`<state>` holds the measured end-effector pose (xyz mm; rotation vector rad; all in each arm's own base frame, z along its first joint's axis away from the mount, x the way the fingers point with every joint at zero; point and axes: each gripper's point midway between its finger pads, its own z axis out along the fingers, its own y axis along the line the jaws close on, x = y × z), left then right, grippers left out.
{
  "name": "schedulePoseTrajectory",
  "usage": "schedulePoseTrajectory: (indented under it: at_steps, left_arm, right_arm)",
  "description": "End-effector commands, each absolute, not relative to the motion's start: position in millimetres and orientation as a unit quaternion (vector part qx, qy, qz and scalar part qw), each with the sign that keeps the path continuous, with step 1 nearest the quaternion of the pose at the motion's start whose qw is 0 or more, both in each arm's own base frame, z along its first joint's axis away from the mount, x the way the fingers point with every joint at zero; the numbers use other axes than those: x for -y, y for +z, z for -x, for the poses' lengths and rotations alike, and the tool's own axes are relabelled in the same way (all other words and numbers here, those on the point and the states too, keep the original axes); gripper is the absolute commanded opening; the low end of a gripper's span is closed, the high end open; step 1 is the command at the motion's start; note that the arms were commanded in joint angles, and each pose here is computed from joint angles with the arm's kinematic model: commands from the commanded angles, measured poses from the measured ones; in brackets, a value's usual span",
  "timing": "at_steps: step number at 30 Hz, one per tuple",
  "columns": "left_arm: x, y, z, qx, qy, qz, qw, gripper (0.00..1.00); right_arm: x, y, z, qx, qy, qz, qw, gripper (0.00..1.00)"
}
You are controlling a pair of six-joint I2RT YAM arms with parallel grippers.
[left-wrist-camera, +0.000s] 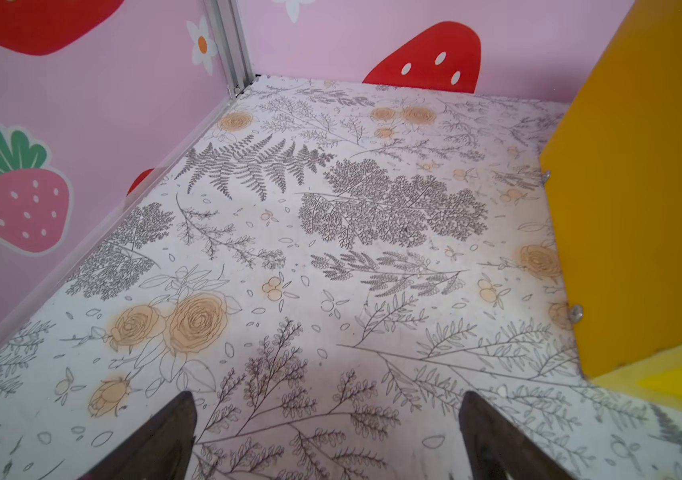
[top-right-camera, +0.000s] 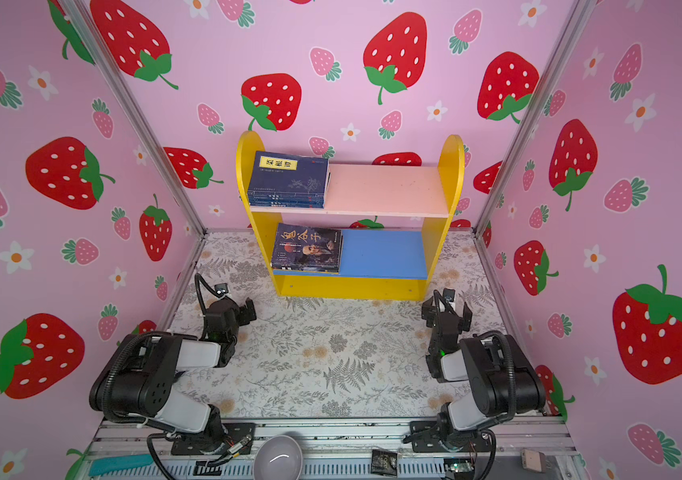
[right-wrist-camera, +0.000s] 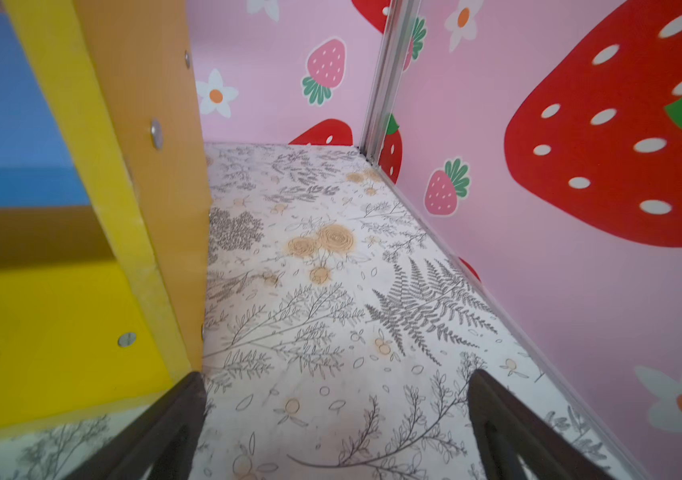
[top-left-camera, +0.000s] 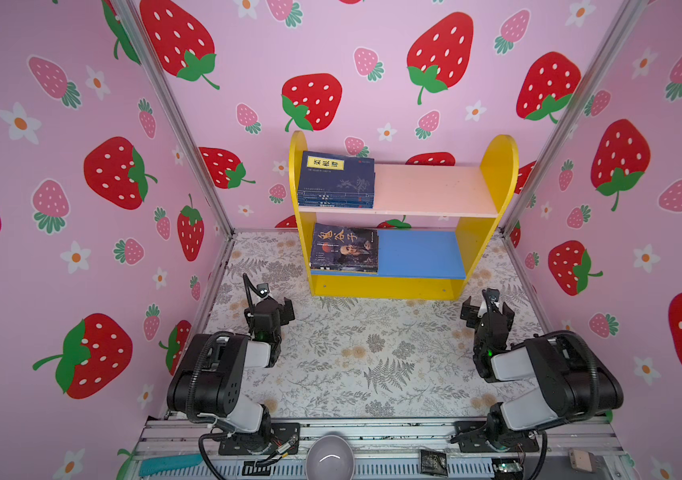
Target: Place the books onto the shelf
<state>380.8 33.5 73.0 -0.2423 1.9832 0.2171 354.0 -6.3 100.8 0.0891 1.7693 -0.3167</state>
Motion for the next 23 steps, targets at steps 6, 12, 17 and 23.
schedulePoseTrajectory:
  at_steps: [6, 12, 17, 23]
  left_arm:
    - [-35.9, 87.7, -397.2, -0.828, 0.081, 0.099, 0.546, 0.99]
    - [-35.2, 88.9, -396.1, -0.826, 0.083, 0.098, 0.549, 0.99]
    - [-34.9, 86.8, -397.1, -0.829, 0.083, 0.097, 0.544, 0.99]
    - [-34.6, 88.8, -396.0, -0.826, 0.082, 0.096, 0.549, 0.99]
  right_arm:
    - [0.1, 119.8, -380.1, -0.755, -0.092, -0.021, 0.648, 1.0]
    - [0.6, 121.6, -378.2, -0.752, -0.092, -0.022, 0.652, 1.0]
    - [0.6, 121.4, -378.2, -0.752, -0.093, -0.021, 0.652, 1.0]
    - [0.2, 122.2, -377.7, -0.751, -0.093, -0.021, 0.653, 1.0]
